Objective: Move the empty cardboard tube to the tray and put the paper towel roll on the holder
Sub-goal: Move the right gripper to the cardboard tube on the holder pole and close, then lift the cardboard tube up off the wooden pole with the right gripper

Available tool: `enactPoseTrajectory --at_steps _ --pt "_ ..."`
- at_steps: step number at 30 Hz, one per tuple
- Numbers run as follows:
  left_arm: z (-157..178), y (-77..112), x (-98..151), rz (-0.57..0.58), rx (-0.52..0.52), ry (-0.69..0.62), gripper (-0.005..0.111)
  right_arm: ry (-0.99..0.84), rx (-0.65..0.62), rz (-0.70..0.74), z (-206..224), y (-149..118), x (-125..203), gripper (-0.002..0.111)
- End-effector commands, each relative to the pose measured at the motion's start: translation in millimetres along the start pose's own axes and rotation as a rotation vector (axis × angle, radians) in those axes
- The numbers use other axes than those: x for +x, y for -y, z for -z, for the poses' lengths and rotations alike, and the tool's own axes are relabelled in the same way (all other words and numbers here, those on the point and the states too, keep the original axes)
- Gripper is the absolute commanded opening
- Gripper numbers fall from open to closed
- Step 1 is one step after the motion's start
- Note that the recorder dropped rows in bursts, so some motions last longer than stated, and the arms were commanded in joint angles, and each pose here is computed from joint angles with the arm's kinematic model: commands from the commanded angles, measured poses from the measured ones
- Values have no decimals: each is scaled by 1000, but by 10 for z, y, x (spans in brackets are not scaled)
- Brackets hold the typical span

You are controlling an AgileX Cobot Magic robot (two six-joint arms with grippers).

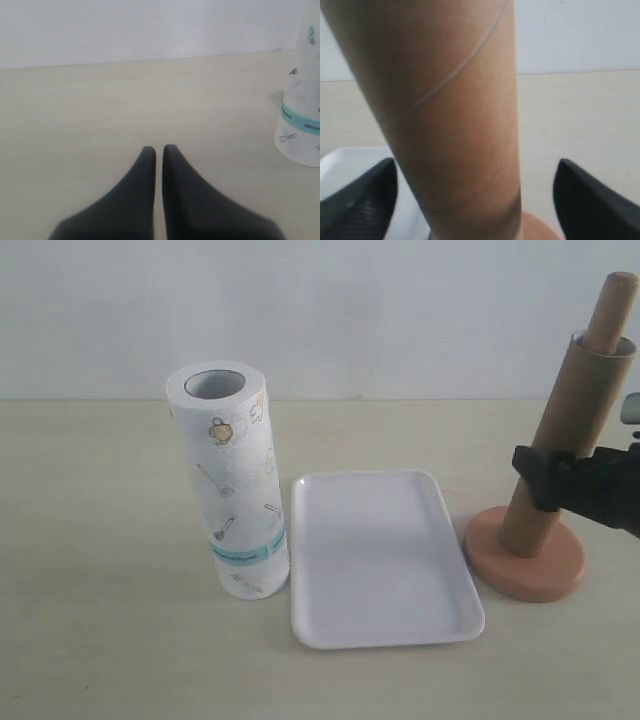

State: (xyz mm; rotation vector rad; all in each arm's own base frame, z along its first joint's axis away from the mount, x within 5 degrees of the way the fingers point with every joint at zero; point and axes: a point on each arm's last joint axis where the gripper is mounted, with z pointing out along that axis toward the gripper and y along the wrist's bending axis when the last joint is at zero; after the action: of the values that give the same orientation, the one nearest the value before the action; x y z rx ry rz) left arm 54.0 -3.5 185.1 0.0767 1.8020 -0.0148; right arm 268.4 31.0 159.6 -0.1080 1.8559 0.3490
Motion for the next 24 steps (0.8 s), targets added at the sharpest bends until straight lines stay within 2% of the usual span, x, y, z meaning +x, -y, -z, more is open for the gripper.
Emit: enactPoseTrajectory --at_steps 1,4,13,24 --pt "-1 -2 3 2 -4 5 4 11 2 1 -14 11 -26 39" --pt "-1 -2 3 2 -4 5 4 9 2 -2 -14 11 -25 -1" --pt "-1 -2 3 2 -4 5 4 106 -36 22 70 -59 -218 0" --pt "-1 -2 3 2 -4 5 4 300 -7 56 584 -239 -955 0"
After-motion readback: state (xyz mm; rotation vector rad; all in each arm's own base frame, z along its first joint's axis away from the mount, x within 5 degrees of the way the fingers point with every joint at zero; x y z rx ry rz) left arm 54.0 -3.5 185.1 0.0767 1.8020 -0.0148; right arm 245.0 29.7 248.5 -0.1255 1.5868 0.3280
